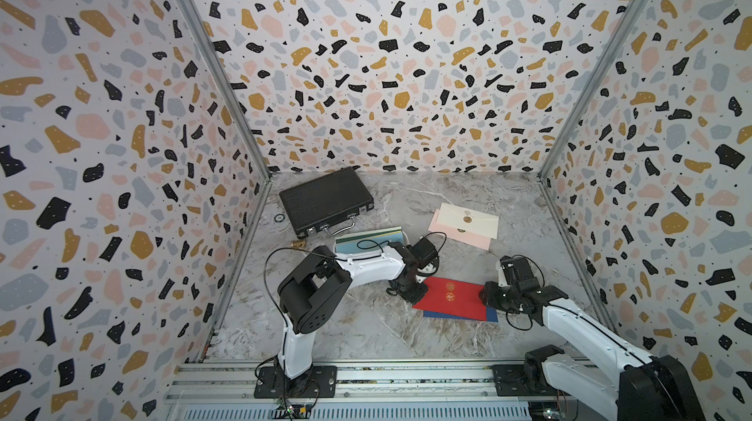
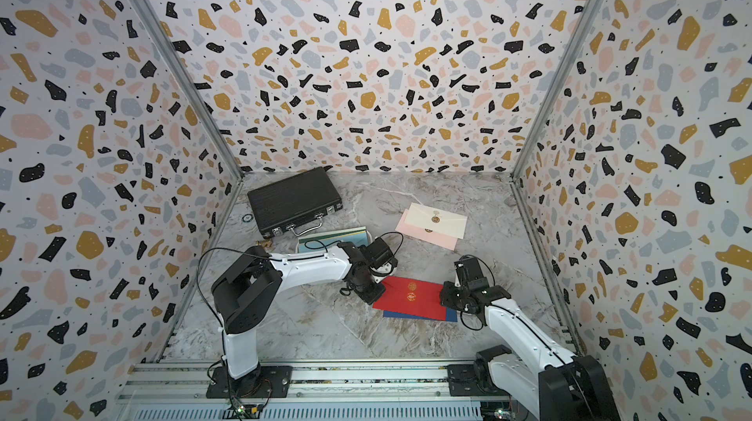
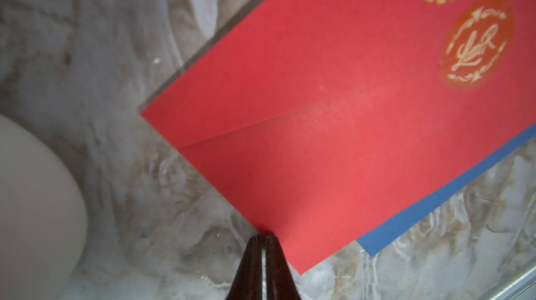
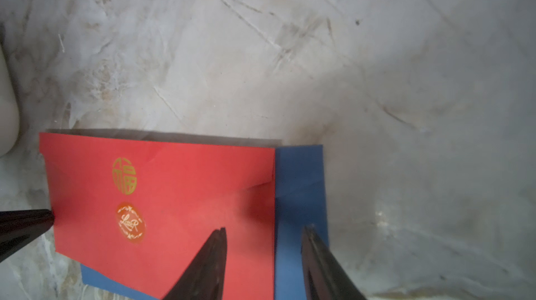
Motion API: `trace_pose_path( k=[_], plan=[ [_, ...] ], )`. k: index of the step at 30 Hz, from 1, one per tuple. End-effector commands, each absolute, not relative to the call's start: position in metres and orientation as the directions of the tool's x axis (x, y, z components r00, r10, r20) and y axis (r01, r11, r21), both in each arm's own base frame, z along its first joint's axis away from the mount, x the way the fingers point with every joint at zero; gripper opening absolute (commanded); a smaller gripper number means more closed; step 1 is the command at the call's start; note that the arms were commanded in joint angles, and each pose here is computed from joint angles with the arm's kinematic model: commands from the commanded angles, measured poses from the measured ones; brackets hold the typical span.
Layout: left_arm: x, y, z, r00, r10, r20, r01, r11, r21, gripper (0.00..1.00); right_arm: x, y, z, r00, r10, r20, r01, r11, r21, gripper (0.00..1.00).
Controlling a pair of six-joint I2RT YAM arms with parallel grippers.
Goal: Put the sealed envelopes into the storage box
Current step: Pick up the envelope from the center of the board.
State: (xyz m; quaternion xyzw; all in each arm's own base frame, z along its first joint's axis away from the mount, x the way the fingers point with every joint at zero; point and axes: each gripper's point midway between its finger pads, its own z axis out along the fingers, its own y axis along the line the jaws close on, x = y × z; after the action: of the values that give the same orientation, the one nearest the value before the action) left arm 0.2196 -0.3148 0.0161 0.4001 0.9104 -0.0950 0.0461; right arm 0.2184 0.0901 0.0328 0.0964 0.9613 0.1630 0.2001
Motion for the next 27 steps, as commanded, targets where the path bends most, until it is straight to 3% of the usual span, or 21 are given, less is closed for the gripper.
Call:
trace_pose_path(
  k=[1,16,27],
  plan=[
    [0.211,-0.302,-0.013,-0.682,0.728,-0.077,0.731,0.674,-0.107,0.09,0.221,0.096,0.031,-0.901,0.278,-0.333,0.128,0.904,0.409,0.49],
    [0.210,-0.303,-0.019,-0.677,0.734,-0.057,0.735,0.670,-0.107,0.08,0.220,0.110,0.024,-0.913,0.344,-0.220,0.181,0.824,0.536,0.52],
    [0.209,-0.304,-0.021,-0.673,0.738,-0.046,0.738,0.667,-0.104,0.07,0.225,0.127,0.065,-0.895,0.355,-0.270,0.103,0.754,0.649,0.52]
  ],
)
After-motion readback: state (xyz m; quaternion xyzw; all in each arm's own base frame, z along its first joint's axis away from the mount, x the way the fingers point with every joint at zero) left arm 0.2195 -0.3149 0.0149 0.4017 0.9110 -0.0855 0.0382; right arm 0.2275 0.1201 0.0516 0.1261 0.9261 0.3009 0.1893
